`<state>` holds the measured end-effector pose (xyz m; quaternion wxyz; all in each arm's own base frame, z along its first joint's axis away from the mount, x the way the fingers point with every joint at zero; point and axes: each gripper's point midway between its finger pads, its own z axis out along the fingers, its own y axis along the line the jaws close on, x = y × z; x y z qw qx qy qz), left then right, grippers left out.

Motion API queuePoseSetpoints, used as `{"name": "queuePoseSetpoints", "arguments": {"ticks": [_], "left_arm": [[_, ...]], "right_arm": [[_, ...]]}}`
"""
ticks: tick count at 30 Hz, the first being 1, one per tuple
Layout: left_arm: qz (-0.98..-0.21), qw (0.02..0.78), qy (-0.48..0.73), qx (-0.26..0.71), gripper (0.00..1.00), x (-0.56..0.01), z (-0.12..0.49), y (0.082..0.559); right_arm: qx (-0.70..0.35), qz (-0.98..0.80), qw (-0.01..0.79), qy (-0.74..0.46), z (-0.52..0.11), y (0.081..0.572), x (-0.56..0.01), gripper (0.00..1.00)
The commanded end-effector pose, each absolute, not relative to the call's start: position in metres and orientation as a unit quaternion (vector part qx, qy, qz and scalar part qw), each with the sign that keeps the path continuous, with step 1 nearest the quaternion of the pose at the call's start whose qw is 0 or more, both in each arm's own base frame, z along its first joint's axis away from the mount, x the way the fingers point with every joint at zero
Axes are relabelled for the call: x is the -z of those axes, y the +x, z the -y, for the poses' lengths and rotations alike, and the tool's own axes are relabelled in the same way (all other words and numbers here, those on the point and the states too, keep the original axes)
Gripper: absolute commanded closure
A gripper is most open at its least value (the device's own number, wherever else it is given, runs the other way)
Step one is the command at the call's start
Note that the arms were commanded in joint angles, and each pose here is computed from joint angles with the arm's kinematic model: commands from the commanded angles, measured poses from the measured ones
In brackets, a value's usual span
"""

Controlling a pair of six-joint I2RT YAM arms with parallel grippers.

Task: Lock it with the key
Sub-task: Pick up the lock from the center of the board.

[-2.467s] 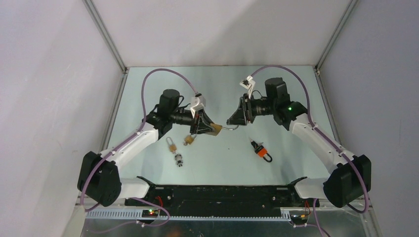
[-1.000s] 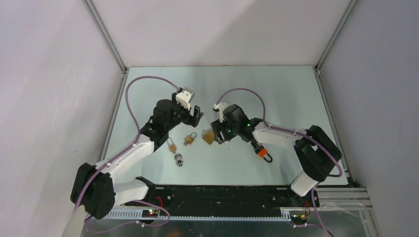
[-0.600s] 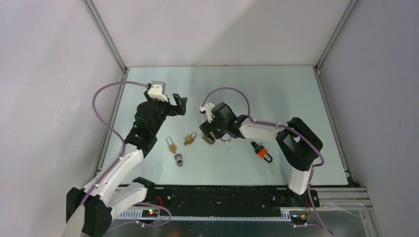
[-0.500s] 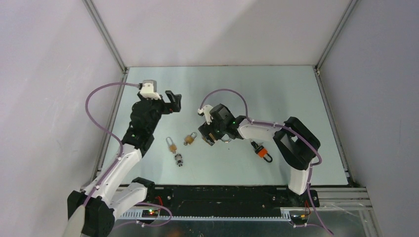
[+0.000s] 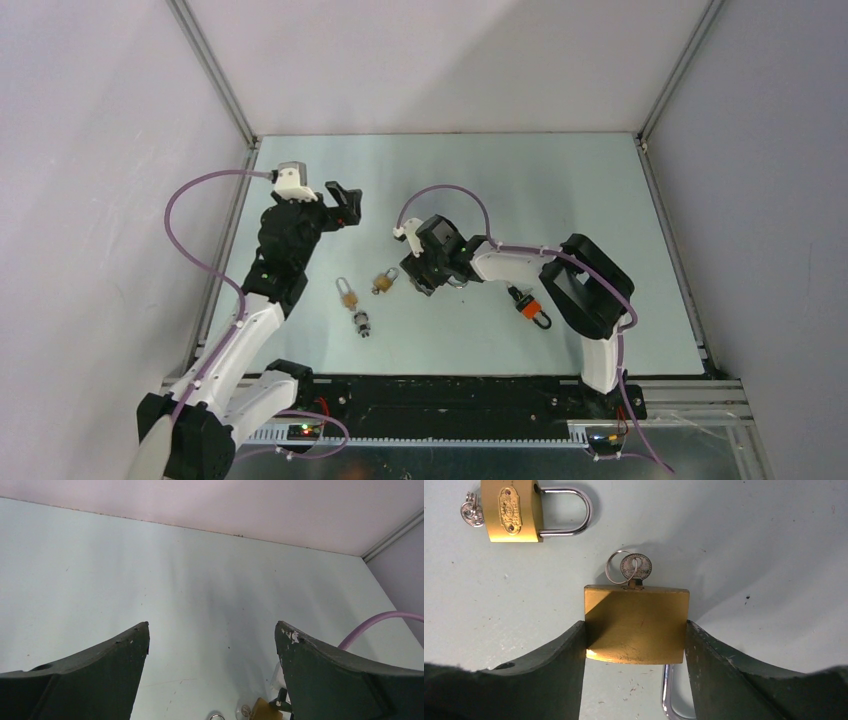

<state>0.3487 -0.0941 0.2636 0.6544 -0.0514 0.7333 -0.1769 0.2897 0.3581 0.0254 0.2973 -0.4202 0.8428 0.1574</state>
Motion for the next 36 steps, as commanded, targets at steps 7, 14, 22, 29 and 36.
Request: {"name": "queuePoseSetpoints", "arguments": {"ticks": [7,14,22,29,36], "left_arm": [[-0.731,0.665,-0.03,0.15,0.0,-0.271,0.085,0.35],[-0.743,0.654,-0.015,0.14,0.0,-0.263,0.086,0.349],[-0.755,0.637,-0.011,0.153,0.0,-0.251,0.091,0.346],[-0.778,0.589,0.037,0.217,0.02,-0.227,0.118,0.334],[-0.777,0.538,0.074,0.319,0.07,-0.218,0.156,0.311]], "right_arm": [[-0.145,-0.844,0.299,-0.421,-0.356,0.296,-0.029,0.19],[-0.163,-0.862,0.255,-0.406,-0.35,0.283,-0.016,0.12],[-0.15,-0.864,0.28,-0.391,-0.348,0.29,-0.019,0.59],[-0.21,-0.802,0.399,-0.392,-0.361,0.299,-0.099,0.66],[-0.246,-0.725,0.488,-0.419,-0.372,0.287,-0.175,0.69]]}}
